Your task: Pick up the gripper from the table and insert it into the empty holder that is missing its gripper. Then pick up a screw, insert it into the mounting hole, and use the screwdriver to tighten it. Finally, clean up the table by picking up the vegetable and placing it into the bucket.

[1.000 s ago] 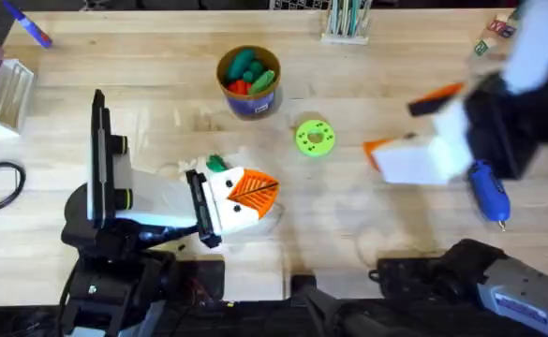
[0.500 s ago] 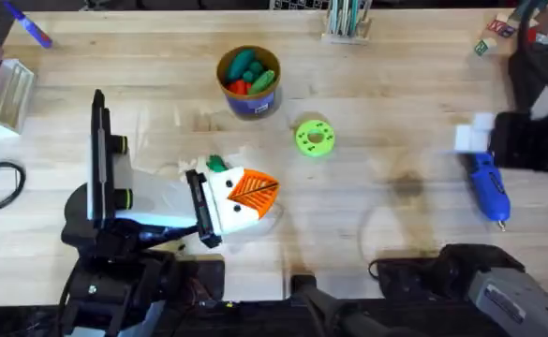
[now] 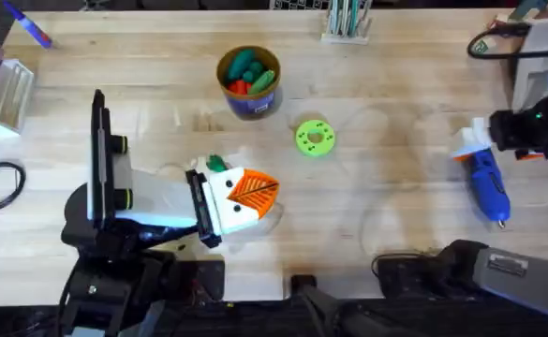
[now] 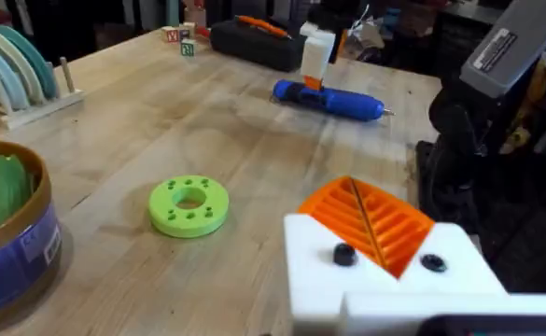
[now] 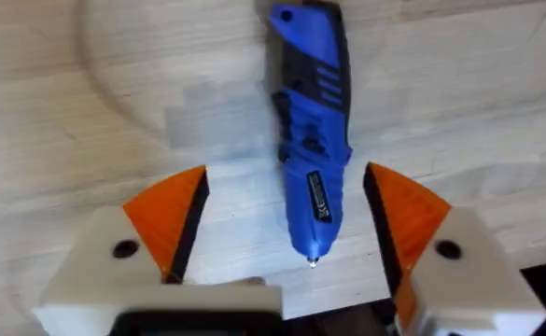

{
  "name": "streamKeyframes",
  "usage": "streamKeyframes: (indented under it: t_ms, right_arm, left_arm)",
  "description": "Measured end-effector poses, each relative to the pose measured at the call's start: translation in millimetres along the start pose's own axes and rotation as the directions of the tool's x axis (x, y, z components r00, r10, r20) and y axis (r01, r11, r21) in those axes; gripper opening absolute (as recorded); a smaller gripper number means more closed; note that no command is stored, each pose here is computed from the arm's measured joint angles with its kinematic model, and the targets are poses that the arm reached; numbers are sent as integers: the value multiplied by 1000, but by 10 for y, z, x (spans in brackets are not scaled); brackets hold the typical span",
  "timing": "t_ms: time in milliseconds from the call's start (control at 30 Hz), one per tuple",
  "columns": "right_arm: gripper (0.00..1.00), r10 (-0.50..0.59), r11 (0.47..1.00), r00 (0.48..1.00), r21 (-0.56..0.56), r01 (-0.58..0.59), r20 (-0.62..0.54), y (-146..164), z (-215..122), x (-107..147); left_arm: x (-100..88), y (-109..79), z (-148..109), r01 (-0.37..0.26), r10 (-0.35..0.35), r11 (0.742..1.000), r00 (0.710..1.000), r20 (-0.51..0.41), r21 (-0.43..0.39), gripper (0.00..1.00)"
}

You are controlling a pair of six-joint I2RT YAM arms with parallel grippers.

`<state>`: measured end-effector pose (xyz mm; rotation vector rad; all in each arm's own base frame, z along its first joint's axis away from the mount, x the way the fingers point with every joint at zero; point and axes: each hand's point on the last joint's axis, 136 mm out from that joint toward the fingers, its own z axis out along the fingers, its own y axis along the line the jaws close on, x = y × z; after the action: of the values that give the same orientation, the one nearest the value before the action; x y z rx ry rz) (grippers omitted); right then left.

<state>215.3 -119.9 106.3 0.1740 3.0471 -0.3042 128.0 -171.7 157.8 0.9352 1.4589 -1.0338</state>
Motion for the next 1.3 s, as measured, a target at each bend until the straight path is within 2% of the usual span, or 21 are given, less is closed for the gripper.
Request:
streamKeyframes:
  t_ms: [233,433,533,600,667,833,867,933,1100,1200,1300]
  right_arm:
    - [991,-85,996,991,-33,82,-108,-73,464,-61]
    - [991,-131,991,988,-21,129,-81,-111,655,-237]
    - [973,-139,990,986,-27,137,-90,-108,710,-242]
    - [909,-143,989,986,-32,141,-90,-100,718,-243]
    - [764,-150,988,985,-37,147,-91,-93,724,-242]
    - [157,-142,990,985,-25,140,-101,-166,757,-222]
    - [64,-135,991,985,-25,133,-105,-174,757,-209]
    - [17,-128,992,985,-29,126,-112,-175,756,-187]
    - [21,-139,990,985,-23,137,-99,-153,722,-207]
    - [21,-161,987,986,2,161,-42,-103,559,-277]
    - [20,-201,979,977,47,198,66,-13,266,-416]
  left_arm:
    - [0,0,0,0,0,1000,1000,0,0,5]
    - [0,0,0,0,0,1000,1000,0,0,5]
    - [0,0,0,0,0,1000,1000,0,0,5]
    - [0,0,0,0,0,1000,1000,0,0,5]
    - [0,0,0,0,0,1000,1000,0,0,5]
    - [0,0,0,0,0,1000,1000,0,0,5]
    - [0,0,0,0,0,1000,1000,0,0,5]
    - [0,0,0,0,0,1000,1000,0,0,5]
    - [0,0,0,0,0,1000,1000,0,0,5]
    - [0,0,0,0,0,1000,1000,0,0,5]
    - [0,0,0,0,0,1000,1000,0,0,5]
